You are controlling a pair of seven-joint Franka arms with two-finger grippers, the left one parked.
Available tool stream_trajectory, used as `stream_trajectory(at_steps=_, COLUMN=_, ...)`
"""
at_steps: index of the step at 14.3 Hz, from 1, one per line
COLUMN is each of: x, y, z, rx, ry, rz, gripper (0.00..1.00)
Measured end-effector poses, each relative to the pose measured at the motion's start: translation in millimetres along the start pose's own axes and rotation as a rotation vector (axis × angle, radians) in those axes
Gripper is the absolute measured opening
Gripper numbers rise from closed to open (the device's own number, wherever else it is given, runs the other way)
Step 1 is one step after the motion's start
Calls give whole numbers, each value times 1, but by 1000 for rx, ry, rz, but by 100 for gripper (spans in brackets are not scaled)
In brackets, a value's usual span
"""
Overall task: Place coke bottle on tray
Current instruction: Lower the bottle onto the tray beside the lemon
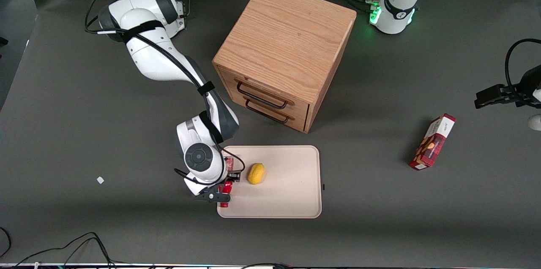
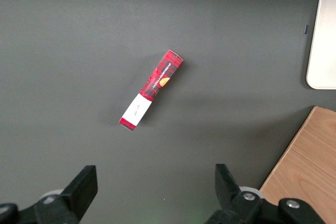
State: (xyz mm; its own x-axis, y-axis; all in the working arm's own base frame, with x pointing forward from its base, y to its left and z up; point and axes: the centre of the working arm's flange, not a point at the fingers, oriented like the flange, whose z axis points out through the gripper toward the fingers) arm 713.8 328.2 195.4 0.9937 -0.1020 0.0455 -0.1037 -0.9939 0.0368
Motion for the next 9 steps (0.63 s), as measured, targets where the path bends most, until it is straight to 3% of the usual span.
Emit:
stream_trajectory(at_steps=2, x=1, y=0, z=-1, rx=1, ry=3, rz=1, gripper=99)
stream_trajectory(at_steps=9, x=2, y=1, z=-2, rx=2, ry=5, rz=2, gripper=100)
